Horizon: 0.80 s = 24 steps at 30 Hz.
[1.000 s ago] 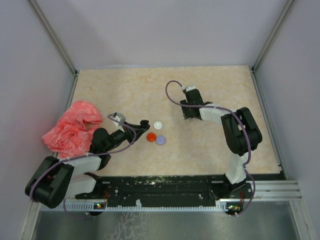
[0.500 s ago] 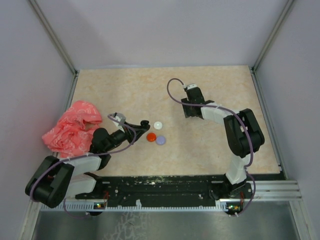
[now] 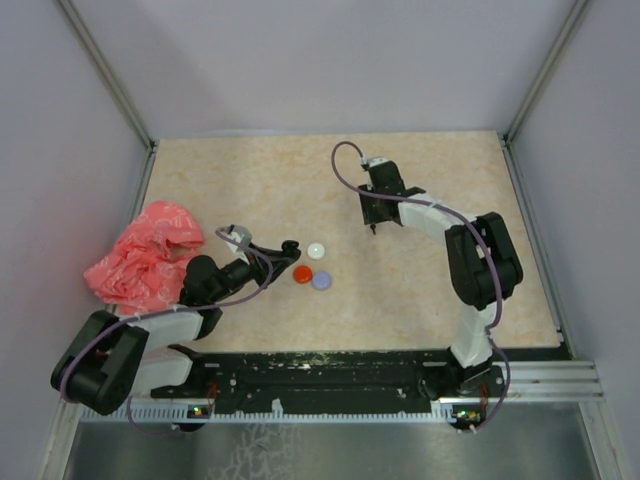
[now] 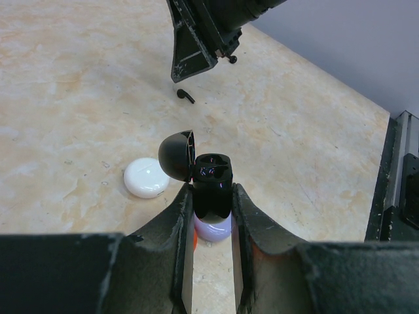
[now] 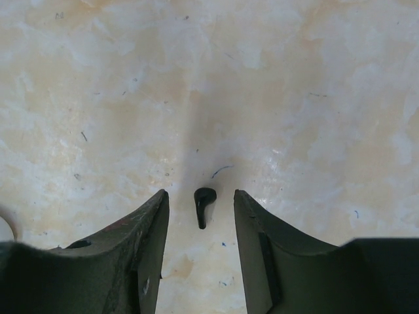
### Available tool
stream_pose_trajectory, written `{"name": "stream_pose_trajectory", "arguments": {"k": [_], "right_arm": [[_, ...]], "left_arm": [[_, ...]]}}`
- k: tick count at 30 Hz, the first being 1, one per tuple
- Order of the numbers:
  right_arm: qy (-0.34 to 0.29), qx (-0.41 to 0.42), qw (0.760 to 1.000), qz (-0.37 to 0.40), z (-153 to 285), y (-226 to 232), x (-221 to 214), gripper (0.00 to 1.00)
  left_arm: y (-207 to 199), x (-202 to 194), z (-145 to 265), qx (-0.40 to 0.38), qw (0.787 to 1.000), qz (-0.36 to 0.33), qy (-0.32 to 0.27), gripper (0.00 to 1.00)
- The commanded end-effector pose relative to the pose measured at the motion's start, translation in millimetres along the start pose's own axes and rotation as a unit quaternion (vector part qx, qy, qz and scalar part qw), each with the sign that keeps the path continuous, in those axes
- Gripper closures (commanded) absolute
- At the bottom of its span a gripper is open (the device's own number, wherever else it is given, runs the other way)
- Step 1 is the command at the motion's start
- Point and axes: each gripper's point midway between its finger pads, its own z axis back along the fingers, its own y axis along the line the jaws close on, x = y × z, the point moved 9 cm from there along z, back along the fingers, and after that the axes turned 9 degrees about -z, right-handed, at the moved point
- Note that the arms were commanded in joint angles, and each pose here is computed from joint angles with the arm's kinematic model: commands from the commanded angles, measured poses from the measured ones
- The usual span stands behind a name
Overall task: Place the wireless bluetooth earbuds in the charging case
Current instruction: Pick up the earbud from the center of the board.
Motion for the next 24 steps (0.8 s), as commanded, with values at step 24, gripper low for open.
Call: {"name": "stream_pose_trajectory", "arguments": {"k": [24], "right_arm": [[0.069, -0.036, 0.997, -0.015, -30, -3, -14, 0.72]], "left_arm": [[-1, 10, -7, -0.022, 1.0, -0.002, -0.018, 1.0]]}}
